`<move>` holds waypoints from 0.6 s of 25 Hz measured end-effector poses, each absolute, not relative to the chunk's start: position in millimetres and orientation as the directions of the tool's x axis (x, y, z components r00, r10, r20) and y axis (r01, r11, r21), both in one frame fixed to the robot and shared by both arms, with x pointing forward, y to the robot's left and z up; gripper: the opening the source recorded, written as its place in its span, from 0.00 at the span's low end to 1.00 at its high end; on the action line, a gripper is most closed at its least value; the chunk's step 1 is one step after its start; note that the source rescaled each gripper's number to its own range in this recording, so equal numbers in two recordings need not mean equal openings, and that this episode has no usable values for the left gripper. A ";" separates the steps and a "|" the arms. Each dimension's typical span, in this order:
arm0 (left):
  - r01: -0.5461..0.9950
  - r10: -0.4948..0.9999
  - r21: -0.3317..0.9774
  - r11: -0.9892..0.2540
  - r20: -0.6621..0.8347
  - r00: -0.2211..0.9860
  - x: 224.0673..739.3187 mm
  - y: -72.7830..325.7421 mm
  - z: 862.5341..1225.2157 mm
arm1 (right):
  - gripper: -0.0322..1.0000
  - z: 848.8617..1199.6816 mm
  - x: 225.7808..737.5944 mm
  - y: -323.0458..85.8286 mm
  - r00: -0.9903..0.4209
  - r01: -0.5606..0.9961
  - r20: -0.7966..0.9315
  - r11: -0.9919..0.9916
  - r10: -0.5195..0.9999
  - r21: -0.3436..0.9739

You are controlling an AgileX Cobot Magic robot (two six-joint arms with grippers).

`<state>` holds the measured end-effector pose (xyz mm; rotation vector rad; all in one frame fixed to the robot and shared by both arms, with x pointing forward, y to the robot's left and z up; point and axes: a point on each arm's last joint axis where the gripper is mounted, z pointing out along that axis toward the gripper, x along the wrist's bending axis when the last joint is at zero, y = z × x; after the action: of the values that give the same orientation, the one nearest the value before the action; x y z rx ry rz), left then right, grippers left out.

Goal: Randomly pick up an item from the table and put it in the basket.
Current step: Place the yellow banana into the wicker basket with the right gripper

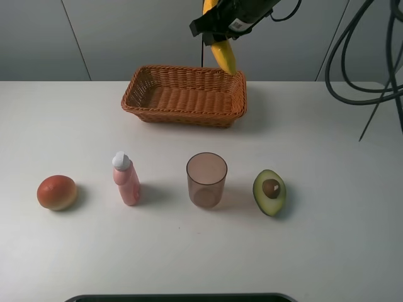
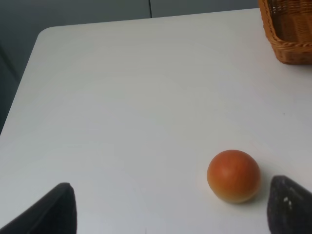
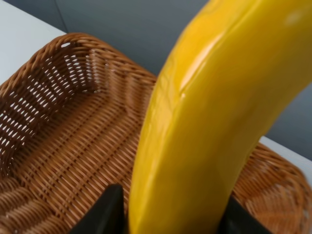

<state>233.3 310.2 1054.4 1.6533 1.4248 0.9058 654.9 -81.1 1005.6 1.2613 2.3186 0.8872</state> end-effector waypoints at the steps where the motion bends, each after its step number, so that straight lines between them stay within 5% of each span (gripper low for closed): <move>1: 0.453 0.991 0.887 -0.090 0.036 0.126 233.3 310.2 1054.4 | 0.04 997.7 658.3 -75.5 -0.552 0.615 -0.018 0.421 0.834 0.667; 9: 0.453 0.991 0.887 -0.091 0.037 0.127 233.3 310.2 1054.4 | 0.04 920.7 669.9 -53.1 -0.607 0.646 -0.029 0.515 0.794 0.563; 15: 0.453 0.991 0.887 -0.091 0.037 0.127 233.3 310.2 1054.4 | 0.04 915.1 670.3 -52.8 -0.609 0.651 -0.027 0.519 0.793 0.554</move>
<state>233.3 310.2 1054.4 1.6548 1.4236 0.9067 670.3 -52.8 915.1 1.2128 2.4855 0.7343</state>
